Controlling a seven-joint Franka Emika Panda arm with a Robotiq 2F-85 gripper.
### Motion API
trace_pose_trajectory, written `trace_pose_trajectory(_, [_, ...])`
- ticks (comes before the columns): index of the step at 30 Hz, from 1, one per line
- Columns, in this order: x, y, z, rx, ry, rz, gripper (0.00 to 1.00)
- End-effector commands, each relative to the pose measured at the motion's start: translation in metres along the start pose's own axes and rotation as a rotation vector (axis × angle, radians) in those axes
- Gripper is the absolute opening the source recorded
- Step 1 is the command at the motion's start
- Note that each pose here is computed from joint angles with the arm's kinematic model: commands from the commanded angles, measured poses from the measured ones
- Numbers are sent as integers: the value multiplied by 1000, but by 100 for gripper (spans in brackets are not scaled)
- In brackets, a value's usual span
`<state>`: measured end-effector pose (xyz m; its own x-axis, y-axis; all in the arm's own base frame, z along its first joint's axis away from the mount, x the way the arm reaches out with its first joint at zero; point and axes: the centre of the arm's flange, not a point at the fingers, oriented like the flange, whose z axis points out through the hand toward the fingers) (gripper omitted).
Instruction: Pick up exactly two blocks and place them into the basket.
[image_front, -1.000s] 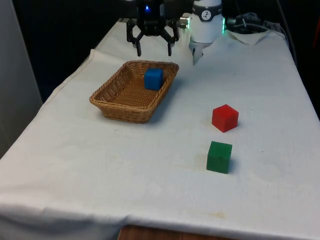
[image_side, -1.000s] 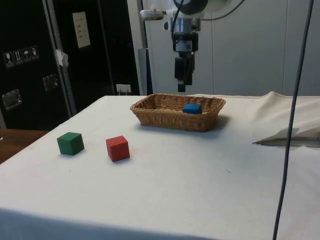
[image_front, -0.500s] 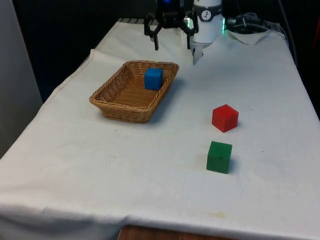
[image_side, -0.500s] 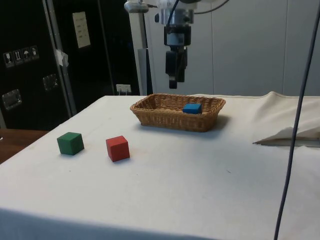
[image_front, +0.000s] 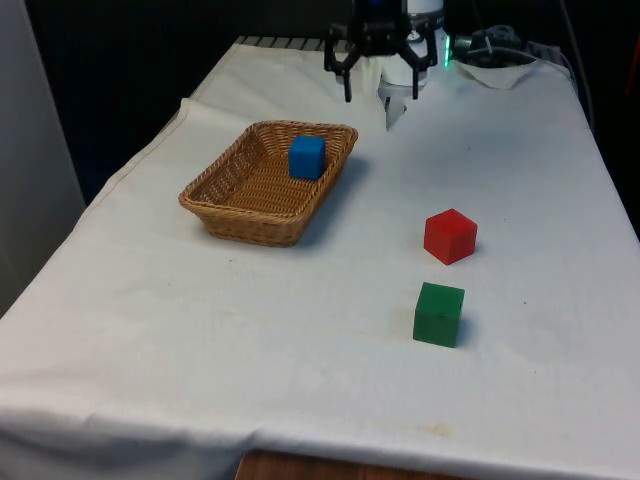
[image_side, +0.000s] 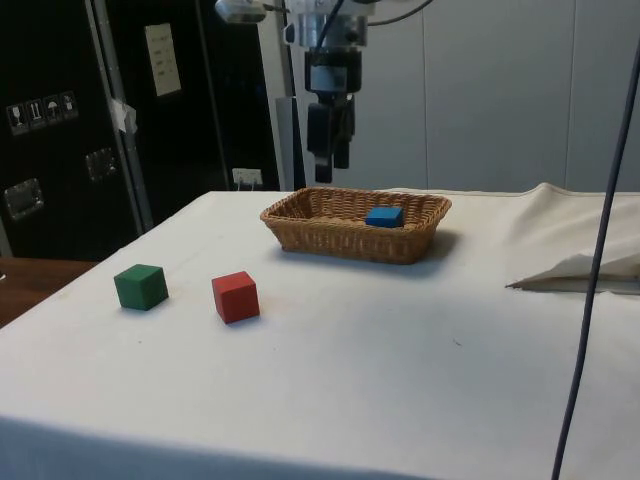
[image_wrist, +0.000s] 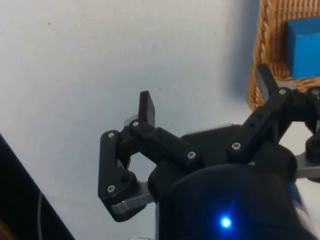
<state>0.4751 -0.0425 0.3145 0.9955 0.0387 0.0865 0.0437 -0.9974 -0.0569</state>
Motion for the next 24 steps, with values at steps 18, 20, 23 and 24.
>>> trace_pose_trajectory(18, [30,-56,8,-29,-3,-16,100])
trace_pose_trajectory(20, [34,-63,10,-31,-3,-18,100])
trace_pose_trajectory(23, [42,-75,11,-32,0,-21,100])
trace_pose_trajectory(24, [38,-71,10,-21,5,-24,100])
